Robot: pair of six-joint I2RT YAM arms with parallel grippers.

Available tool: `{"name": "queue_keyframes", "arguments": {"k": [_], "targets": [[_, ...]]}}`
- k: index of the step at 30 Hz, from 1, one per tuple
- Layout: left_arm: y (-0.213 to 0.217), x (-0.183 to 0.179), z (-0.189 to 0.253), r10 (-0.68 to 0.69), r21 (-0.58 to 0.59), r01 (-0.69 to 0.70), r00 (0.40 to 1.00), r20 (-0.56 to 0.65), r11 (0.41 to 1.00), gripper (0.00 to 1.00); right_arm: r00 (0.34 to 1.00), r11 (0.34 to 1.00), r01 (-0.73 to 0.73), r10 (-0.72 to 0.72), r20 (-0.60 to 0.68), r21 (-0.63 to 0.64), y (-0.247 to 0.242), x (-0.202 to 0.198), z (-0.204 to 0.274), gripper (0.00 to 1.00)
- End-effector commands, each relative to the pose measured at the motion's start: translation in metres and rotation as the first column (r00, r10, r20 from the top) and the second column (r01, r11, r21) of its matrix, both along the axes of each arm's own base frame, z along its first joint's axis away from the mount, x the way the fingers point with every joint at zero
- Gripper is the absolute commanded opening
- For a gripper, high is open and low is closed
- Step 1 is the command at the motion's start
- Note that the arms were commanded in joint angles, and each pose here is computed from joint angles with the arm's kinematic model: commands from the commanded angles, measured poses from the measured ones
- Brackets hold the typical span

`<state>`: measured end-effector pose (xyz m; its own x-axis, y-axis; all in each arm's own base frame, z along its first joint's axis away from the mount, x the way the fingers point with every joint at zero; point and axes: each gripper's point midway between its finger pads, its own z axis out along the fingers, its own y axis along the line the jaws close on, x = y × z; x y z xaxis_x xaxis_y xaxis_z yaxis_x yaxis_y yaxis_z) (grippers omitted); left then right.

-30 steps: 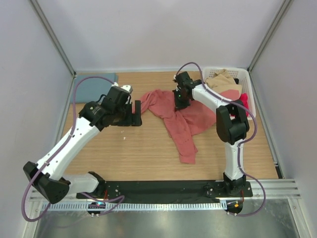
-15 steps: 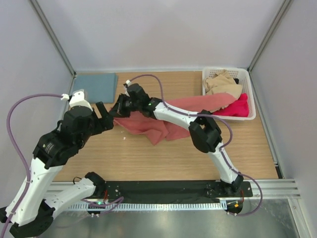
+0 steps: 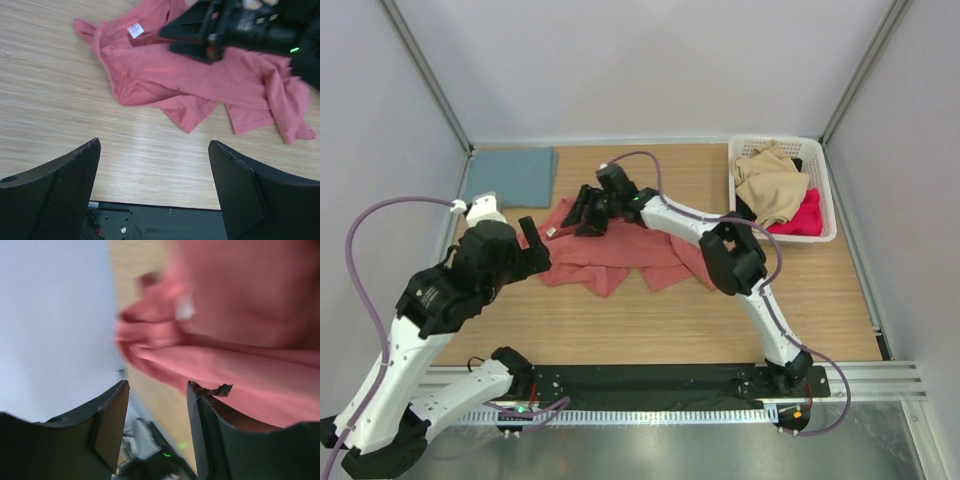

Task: Fold and stack the t-shirts
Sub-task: Flatten the tshirt out

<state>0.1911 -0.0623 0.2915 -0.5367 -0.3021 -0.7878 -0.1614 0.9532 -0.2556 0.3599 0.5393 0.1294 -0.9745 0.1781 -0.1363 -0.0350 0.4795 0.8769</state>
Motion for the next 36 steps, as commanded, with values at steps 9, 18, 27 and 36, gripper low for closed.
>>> {"name": "queue_keyframes", "arguments": {"k": [9, 18, 27, 36], "targets": [[-0.026, 0.037, -0.107, -0.018, 0.123, 0.080, 0.898, -0.439, 0.989, 0.84, 0.951, 0.787, 0.170, 0.026, 0.307, -0.593, -0.269, 0.003, 0.044, 0.53], [0.009, 0.056, -0.177, 0.099, -0.153, -0.215, 0.831, -0.547, 0.965, 0.70, 0.958, 0.671, 0.174, 0.053, 0.281, -0.721, -0.343, -0.067, 0.032, 0.50], [0.024, 0.069, -0.215, 0.176, -0.098, -0.273, 0.815, -0.552, 0.957, 0.69, 0.973, 0.657, 0.159, 0.024, 0.231, -0.737, -0.369, -0.101, 0.012, 0.50], [0.036, 0.093, -0.250, 0.234, -0.052, -0.311, 0.805, -0.545, 0.949, 0.64, 0.970, 0.610, 0.196, -0.003, 0.245, -0.768, -0.397, -0.101, 0.018, 0.51]]}}
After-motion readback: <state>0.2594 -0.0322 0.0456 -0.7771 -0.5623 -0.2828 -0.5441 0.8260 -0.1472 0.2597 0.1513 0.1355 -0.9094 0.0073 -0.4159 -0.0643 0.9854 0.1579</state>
